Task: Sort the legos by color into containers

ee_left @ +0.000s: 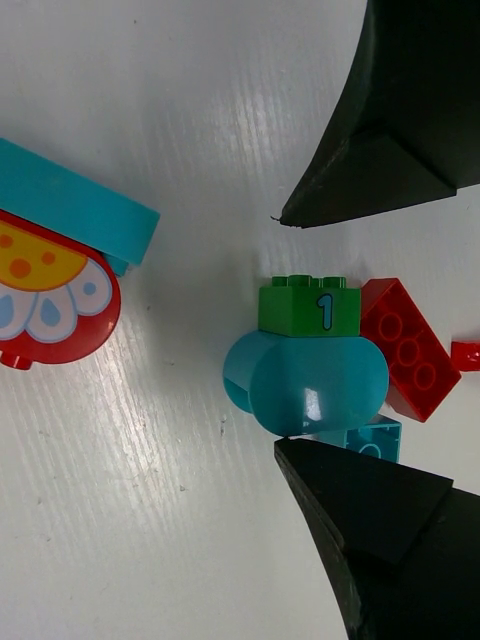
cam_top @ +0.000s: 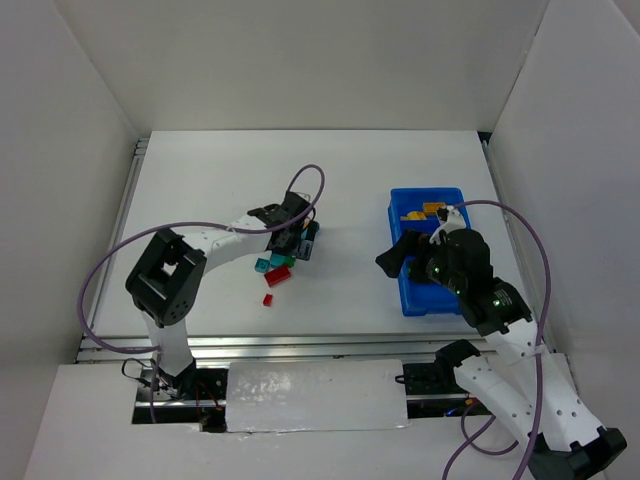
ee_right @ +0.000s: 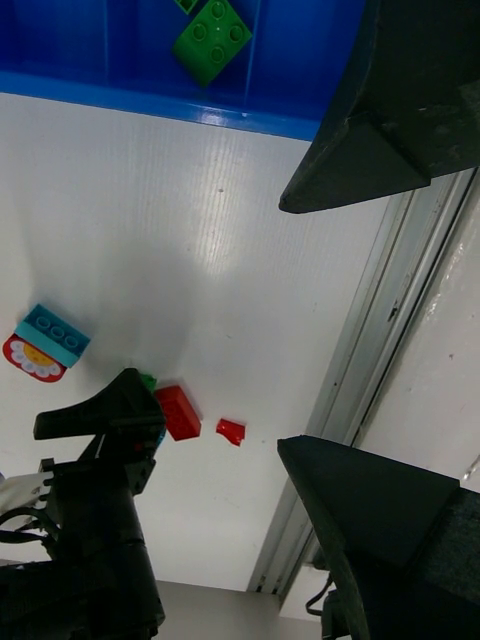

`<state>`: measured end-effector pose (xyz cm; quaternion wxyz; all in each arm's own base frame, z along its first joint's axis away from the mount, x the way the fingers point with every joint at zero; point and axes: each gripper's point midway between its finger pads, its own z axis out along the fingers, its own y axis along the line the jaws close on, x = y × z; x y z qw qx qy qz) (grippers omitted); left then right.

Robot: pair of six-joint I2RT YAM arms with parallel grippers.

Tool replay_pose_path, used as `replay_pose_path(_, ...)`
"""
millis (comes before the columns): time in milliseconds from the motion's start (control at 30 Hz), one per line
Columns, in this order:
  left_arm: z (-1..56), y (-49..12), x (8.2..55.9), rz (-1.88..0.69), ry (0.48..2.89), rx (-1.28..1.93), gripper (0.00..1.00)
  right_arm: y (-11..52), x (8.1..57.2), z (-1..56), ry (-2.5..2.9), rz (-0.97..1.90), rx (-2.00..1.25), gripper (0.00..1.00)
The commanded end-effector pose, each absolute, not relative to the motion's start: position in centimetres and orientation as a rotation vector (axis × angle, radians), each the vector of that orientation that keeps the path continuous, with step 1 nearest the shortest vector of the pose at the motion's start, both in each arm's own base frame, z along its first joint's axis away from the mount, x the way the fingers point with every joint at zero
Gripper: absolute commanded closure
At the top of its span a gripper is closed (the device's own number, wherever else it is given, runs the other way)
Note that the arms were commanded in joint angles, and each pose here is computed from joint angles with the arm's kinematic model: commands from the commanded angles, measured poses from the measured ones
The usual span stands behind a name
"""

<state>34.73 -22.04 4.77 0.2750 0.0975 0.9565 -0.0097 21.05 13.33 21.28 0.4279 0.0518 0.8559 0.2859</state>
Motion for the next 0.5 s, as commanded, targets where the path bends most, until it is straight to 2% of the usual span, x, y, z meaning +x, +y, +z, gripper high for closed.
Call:
replay_pose_path(0, 4.1, -21.2, 34.9, -0.012, 2.578, 0.238, 0.01, 13.7, 20.5, 21.5, 2.127, 0.741, 0.099, 0.0)
replay_pose_path(133, 3.7, -21.6, 35.0, -0.066, 2.577, 0.248, 0.09, 13.9, 20.2, 21.6, 2.124, 0.761, 0.086, 0.0)
replay_pose_path(167, 3.5, -21.7, 34.9, -0.071, 2.581, 0.253, 0.14, 13.9, 20.2, 21.7, 2.124, 0.761, 0.086, 0.0)
replay_pose_path(333, 3.0, -21.5, 34.7, -0.068, 2.589, 0.236, 0.15, 14.0, 20.1, 21.8, 2.126, 0.769, 0.083, 0.0)
replay_pose_path(433, 3.2, -22.0, 34.7, -0.112, 2.576, 0.247, 0.37, 14.0, 20.1, 21.7, 2.126, 0.769, 0.086, 0.0)
replay_pose_path(467, 3.2, -22.3, 34.7, -0.122, 2.576, 0.253, 0.54, 14.1, 20.0, 21.7, 2.125, 0.775, 0.081, 0.0)
